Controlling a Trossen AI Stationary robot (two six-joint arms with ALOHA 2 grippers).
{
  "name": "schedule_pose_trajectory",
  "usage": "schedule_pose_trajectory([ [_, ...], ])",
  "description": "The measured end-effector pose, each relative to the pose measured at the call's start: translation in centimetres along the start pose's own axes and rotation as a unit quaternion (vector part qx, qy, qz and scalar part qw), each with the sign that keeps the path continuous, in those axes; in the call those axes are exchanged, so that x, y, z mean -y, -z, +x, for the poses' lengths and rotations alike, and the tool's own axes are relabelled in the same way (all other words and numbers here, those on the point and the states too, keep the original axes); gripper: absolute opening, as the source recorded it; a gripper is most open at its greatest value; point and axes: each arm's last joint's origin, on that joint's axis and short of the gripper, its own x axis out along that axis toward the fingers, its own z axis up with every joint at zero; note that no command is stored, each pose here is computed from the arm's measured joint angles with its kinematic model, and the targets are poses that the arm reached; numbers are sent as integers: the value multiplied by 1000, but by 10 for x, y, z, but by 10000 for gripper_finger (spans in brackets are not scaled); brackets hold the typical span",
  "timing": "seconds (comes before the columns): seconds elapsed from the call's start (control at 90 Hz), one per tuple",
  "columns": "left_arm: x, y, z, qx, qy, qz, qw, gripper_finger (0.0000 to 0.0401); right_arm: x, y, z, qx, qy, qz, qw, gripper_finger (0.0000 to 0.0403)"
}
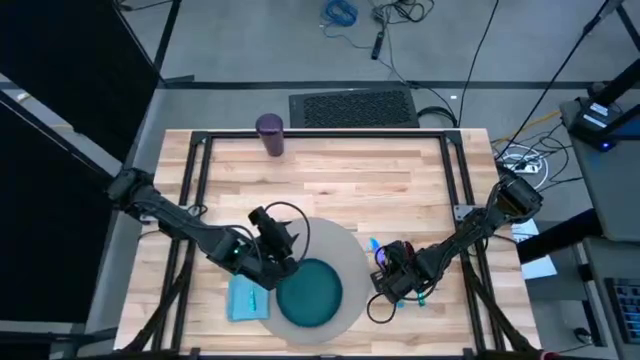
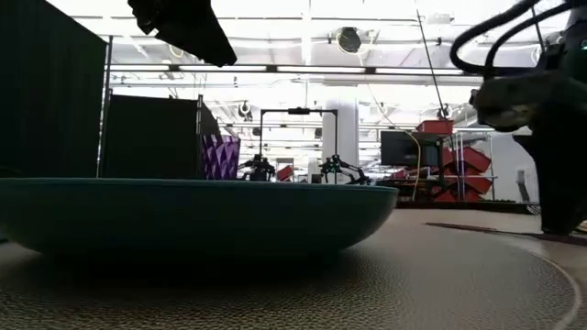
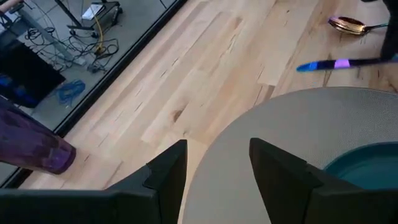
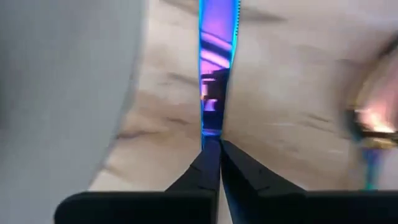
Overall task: Set table place
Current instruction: Adjust the blue table knife
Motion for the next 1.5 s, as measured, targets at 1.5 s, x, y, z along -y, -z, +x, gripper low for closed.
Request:
schedule_pose_trajectory([
  [1.5,1,0,0,-6,9,0,1000,162,2,18,-18,-11,23,14,1000,0],
])
